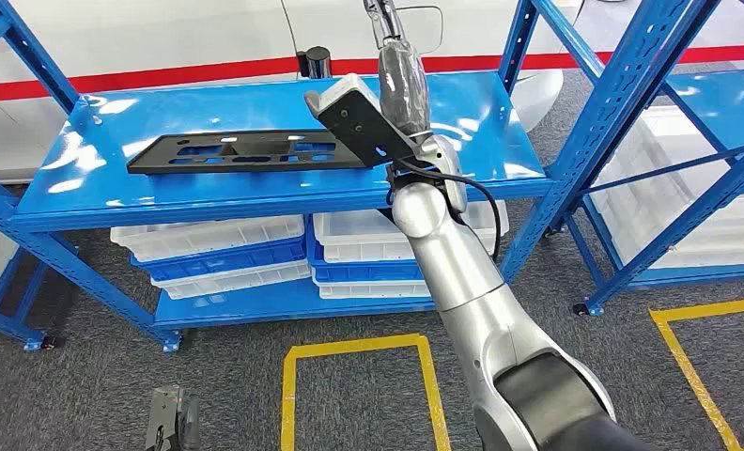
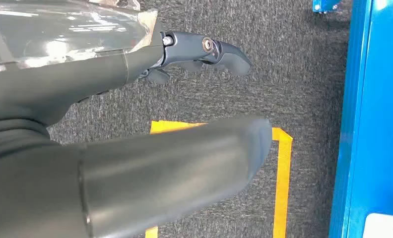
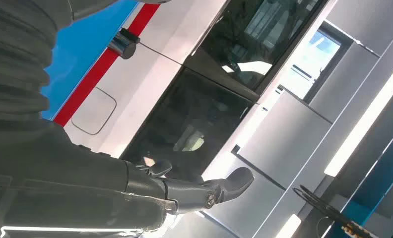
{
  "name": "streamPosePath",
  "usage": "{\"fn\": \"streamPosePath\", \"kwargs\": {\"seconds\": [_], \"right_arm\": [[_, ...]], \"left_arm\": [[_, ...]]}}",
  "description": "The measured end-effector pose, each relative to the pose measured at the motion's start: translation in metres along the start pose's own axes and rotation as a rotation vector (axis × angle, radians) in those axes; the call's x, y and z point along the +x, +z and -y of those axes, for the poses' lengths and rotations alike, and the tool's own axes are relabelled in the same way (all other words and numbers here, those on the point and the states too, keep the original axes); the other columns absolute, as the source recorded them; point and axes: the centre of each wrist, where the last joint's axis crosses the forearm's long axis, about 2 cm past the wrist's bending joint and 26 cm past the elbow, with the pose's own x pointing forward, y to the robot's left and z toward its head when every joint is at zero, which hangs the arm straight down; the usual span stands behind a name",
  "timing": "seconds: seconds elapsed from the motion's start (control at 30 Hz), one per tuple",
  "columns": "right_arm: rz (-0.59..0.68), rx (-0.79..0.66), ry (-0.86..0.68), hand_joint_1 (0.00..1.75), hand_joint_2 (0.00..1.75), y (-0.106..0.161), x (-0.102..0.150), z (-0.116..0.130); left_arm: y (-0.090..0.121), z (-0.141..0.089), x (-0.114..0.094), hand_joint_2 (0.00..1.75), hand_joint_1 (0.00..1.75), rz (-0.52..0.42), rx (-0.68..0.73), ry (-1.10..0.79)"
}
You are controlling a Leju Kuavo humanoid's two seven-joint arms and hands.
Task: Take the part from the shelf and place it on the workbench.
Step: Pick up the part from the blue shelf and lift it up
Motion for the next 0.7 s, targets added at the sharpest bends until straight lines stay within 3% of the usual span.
{"fn": "streamPosePath", "kwargs": {"seconds": [0.2, 0.43, 0.7], "right_arm": [[-0.013, 0.014, -0.005, 0.00, 1.75, 0.013, -0.011, -0.009], [-0.091, -0.011, -0.041, 0.00, 1.75, 0.086, -0.046, -0.019], [-0.122, -0.065, -0.050, 0.00, 1.75, 0.145, -0.057, -0.006]], "left_arm": [[0.001, -0.001, -0.002, 0.00, 0.00, -0.007, 0.019, 0.002], [0.005, -0.004, -0.009, 0.00, 0.00, -0.038, 0.031, -0.006], [0.005, -0.008, -0.010, 0.00, 0.00, -0.042, 0.043, -0.008]]}}
